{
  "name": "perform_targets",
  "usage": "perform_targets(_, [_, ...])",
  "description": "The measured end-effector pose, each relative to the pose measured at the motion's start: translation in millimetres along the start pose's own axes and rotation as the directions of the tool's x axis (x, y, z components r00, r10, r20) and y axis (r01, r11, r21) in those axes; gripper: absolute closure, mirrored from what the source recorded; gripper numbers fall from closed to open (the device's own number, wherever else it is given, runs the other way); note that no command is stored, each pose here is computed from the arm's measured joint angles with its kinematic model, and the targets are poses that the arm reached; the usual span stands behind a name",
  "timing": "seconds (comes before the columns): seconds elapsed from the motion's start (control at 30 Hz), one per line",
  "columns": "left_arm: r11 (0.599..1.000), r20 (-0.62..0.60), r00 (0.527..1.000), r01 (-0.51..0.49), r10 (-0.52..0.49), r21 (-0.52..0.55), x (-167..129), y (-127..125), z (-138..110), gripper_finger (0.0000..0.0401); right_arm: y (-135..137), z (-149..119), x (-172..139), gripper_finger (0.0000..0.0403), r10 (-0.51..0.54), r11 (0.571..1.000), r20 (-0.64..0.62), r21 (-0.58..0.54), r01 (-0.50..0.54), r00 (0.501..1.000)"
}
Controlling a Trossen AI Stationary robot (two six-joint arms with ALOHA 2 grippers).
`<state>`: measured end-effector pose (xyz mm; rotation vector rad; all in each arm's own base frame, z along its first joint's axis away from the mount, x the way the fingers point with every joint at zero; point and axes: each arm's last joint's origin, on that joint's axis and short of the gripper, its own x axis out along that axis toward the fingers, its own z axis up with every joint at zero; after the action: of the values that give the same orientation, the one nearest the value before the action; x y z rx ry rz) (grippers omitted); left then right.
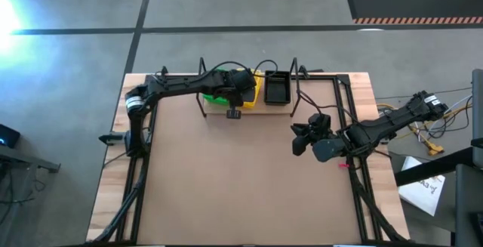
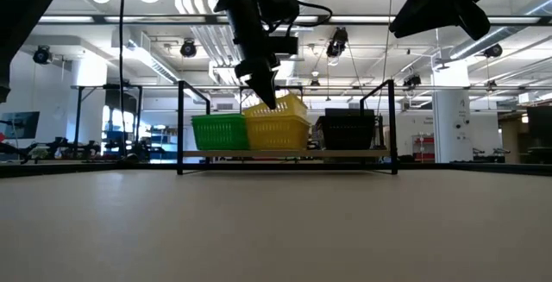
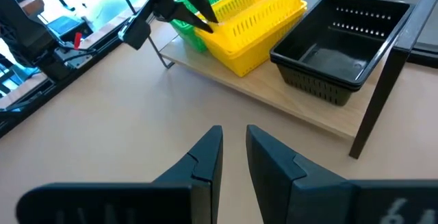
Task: Stack baskets on shelf by color
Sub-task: Stack the yellow bin on top of the other yellow bin on the shelf
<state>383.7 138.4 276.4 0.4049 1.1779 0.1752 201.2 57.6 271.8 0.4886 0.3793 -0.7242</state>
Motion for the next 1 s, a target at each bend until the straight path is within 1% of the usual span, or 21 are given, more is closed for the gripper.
perform_targets(0.27, [1.000, -0.009, 1.000, -0.008, 0.008, -0.008, -4, 0, 0, 0.0279, 0, 0, 0, 0.0344, 0.000, 1.000, 0.000, 0.001, 0.000, 1.000])
perform_targets(0.4, [0.999, 0.027, 0.999, -0.031, 0.031, -0.011, -24, 3, 3, 0.0254, 0, 0, 0, 0.0344, 0.001, 1.000, 0.000, 0.004, -0.001, 1.000])
perform_targets(0.47, [1.000, 0.024, 1.000, -0.018, 0.018, -0.007, -35, 4, 3, 0.0249, 0, 0, 0, 0.0344, 0.001, 1.000, 0.000, 0.006, -0.001, 1.000])
perform_targets(0.5, [1.000, 0.018, 1.000, 0.007, -0.007, -0.003, -39, 4, 1, 0.0249, 0, 0, 0, 0.0344, 0.001, 1.000, 0.000, 0.005, -0.001, 1.000])
perform_targets(0.63, [0.987, 0.007, 0.987, 0.163, -0.163, 0.012, -39, -2, -5, 0.0260, 0, 0, 0, 0.0344, 0.001, 1.000, 0.000, 0.011, -0.001, 1.000])
perform_targets(0.77, [0.966, -0.026, 0.968, 0.253, -0.251, 0.058, -31, -10, -12, 0.0294, 0, 0, 0, 0.0344, 0.000, 1.000, 0.000, 0.002, 0.000, 1.000])
perform_targets(0.9, [0.965, -0.013, 0.967, 0.255, -0.254, 0.066, -22, -14, -9, 0.0341, 0, 0, 0, 0.0344, -0.002, 1.000, 0.001, -0.004, 0.002, 1.000])
perform_targets(1.0, [0.977, 0.018, 0.978, 0.205, -0.206, 0.066, -10, -14, -5, 0.0373, 0, 0, 0, 0.0344, -0.003, 1.000, 0.002, -0.013, 0.003, 1.000])
